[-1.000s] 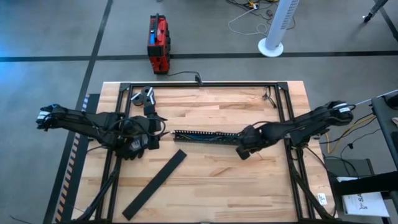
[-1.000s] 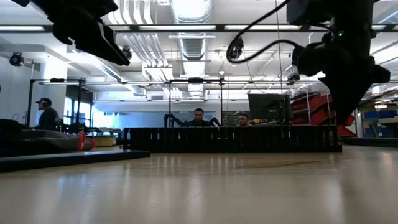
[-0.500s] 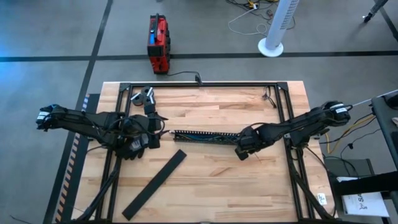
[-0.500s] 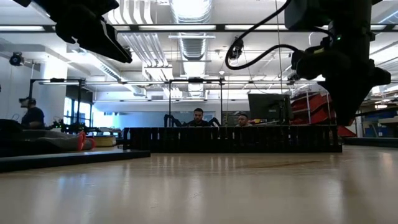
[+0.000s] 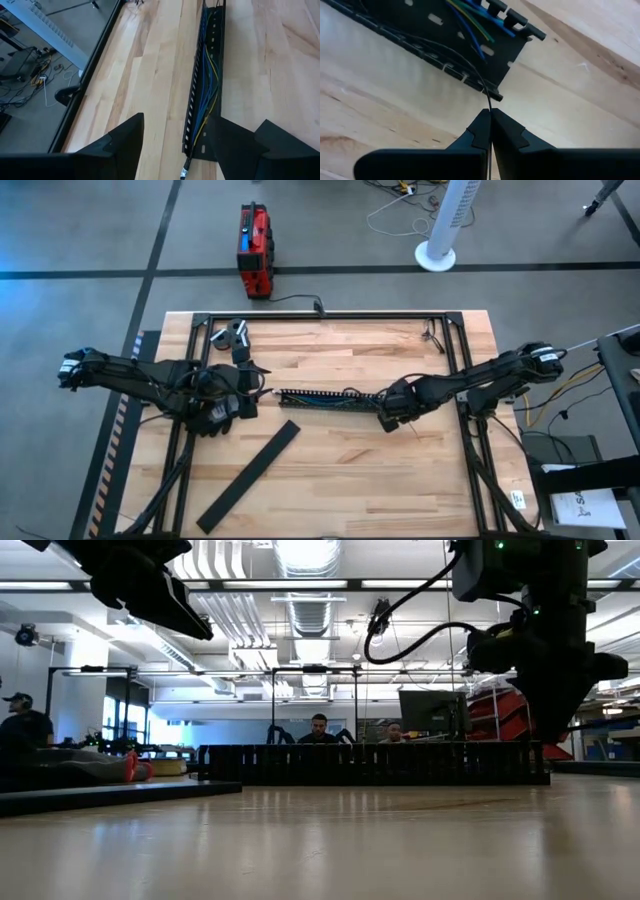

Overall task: Ziptie cables
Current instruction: Put the ziptied cable wires into the black cable duct

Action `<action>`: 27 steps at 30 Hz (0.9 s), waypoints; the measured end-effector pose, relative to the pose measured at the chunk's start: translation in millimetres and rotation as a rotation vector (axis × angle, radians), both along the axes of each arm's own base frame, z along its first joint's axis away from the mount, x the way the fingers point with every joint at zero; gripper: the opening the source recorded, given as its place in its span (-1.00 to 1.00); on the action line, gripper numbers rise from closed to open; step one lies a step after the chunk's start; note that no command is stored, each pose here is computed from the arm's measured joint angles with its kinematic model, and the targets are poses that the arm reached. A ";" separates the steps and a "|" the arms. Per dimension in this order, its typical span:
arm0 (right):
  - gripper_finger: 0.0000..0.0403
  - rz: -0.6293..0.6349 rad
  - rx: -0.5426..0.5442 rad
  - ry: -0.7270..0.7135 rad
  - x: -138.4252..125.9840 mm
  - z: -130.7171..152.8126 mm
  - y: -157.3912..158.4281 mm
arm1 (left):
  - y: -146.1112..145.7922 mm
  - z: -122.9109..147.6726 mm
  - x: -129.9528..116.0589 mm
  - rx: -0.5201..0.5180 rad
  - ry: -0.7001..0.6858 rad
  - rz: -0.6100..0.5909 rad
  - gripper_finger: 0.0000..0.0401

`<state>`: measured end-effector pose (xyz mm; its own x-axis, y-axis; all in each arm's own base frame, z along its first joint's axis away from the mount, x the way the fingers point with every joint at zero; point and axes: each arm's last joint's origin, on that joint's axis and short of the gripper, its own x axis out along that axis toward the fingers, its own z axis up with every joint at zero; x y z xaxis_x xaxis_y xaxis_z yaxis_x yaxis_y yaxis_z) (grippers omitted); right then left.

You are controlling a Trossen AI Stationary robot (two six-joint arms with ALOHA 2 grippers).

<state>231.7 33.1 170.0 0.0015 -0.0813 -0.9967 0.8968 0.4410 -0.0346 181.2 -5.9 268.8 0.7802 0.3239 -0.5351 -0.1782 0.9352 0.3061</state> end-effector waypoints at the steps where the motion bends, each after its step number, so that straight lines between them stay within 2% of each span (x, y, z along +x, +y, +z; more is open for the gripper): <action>1: -1.00 -0.005 0.002 -0.001 0.2 0.0 -0.9 | 0.0 0.0 0.0 0.001 0.000 -0.001 0.02; 7: -1.00 -0.060 0.026 0.002 2.7 -3.8 -2.4 | 0.0 -0.1 0.0 0.002 0.002 -0.002 0.07; 11: -1.00 -0.051 0.074 0.016 8.4 -13.3 -0.2 | 0.0 -0.2 -0.1 0.002 0.003 -0.002 0.11; 16: -1.00 -0.024 0.076 0.041 11.0 -20.9 0.3 | 0.0 -0.1 -0.1 0.003 0.002 -0.001 0.15; 27: -1.00 -0.014 0.067 -0.049 9.6 -4.2 -0.6 | 0.0 -0.1 -0.1 0.003 0.002 -0.002 0.15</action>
<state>241.2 32.5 165.8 0.0497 -0.0145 -0.9987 0.9026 0.4286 0.0387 181.1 -5.9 268.7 0.7795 0.3240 -0.5361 -0.1760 0.9346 0.3090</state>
